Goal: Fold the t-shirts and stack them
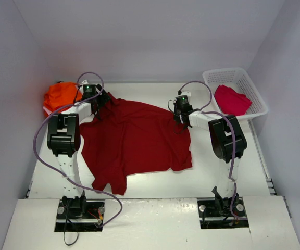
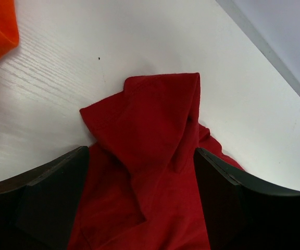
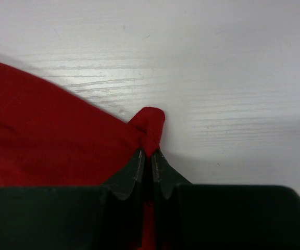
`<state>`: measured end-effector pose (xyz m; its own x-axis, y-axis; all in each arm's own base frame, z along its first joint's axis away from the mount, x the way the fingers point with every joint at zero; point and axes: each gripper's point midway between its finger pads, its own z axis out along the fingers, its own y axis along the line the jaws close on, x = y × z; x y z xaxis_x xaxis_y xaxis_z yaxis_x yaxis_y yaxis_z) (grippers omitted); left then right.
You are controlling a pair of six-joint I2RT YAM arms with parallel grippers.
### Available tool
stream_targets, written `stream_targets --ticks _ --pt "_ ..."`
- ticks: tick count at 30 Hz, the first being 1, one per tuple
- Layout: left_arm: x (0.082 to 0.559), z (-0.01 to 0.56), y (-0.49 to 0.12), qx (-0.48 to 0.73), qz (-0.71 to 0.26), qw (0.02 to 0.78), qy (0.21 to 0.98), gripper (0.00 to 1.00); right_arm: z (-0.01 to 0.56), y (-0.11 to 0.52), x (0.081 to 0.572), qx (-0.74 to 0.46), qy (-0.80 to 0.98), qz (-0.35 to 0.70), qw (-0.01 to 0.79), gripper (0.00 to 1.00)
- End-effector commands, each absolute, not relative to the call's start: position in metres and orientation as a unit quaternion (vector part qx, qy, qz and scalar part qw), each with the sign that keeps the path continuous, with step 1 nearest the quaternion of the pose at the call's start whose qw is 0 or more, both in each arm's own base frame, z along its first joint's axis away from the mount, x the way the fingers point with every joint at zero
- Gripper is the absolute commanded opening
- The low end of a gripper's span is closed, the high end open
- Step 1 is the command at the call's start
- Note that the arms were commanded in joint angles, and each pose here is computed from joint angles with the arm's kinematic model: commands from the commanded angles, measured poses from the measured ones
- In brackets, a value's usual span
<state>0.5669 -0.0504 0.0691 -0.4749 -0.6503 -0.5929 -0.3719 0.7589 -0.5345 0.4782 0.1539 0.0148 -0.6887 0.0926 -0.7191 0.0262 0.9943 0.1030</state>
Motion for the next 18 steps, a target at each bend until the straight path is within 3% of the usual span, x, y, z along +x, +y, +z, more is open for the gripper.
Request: stream_targets --ticks 1,15,18 --pt "0.584 0.106 -0.048 -0.305 -0.194 0.457 0.813 0.76 0.029 0.15 0.479 0.033 0.911 0.031 0.409 0.0" --pt "0.6 0.089 -0.041 -0.314 -0.177 0.465 0.809 0.76 0.021 0.146 0.478 0.03 0.914 0.021 0.404 0.0" --pt "0.605 0.094 -0.041 -0.309 -0.176 0.475 0.805 0.67 0.017 0.146 0.477 0.03 0.915 0.019 0.401 0.0"
